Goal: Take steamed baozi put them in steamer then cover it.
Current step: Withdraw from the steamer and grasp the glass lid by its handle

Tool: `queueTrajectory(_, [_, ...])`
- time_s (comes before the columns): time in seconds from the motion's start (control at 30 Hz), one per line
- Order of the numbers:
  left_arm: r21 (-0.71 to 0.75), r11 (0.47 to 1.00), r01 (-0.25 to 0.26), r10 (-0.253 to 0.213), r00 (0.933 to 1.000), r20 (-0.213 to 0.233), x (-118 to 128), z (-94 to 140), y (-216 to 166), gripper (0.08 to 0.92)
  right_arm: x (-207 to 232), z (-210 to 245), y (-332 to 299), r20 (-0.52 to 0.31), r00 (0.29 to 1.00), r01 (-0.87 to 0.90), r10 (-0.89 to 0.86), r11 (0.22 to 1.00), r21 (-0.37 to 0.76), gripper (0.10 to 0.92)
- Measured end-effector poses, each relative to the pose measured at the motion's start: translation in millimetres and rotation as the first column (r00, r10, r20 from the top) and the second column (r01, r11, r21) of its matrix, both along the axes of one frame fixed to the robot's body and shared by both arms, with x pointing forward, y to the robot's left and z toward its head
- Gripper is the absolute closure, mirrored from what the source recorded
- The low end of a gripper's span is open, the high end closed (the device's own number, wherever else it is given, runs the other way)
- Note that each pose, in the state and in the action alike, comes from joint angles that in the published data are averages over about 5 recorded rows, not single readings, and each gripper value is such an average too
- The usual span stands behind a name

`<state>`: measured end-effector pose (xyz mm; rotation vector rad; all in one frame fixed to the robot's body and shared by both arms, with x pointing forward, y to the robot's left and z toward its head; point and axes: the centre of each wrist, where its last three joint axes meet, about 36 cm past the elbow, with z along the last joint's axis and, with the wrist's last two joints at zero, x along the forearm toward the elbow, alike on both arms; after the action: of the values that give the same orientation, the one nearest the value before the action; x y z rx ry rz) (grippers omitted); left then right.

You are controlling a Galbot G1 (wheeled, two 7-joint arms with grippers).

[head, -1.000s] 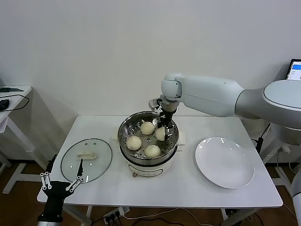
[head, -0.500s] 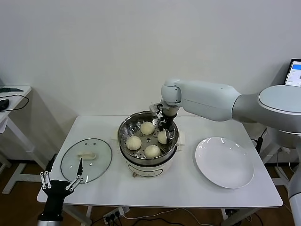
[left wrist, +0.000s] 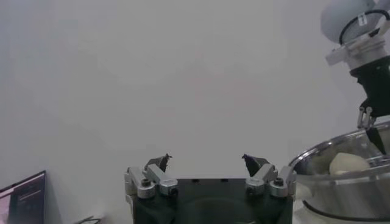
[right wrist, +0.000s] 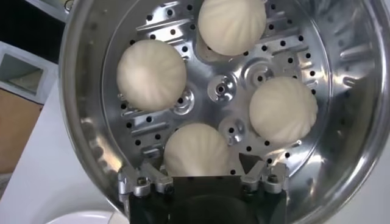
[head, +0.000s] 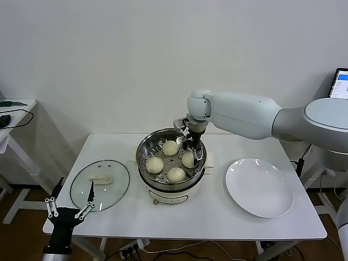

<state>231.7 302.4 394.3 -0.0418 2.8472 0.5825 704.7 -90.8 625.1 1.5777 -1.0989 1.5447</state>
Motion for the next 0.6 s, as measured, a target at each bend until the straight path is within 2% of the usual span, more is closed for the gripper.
queueTrajectory(0.17, [0.011,1.000,-0.001,0.001,1.0000,0.006,2.2,3.2,0.4,0.177,-8.1,21.6,-10.1,0.034,0.999,-0.034,0.031,0.996,0.088,0.200])
queueTrajectory(0.37, [0.049,0.999,-0.003,0.002,0.9999,0.014,6.5,6.5,0.3,0.177,-28.8,34.9,-33.9,0.149,0.988,-0.078,0.033,0.949,0.305,0.200])
queueTrajectory(0.47, [0.076,0.997,-0.008,0.006,0.9998,0.019,9.4,9.8,-0.3,0.177,-43.2,30.3,-48.8,0.219,0.975,-0.075,-0.032,0.884,0.461,0.200])
queueTrajectory(0.6, [0.116,0.993,-0.025,0.022,0.9994,0.027,15.5,17.0,-1.9,0.177,-60.8,17.2,-75.3,0.296,0.932,-0.051,-0.211,0.729,0.682,0.200])
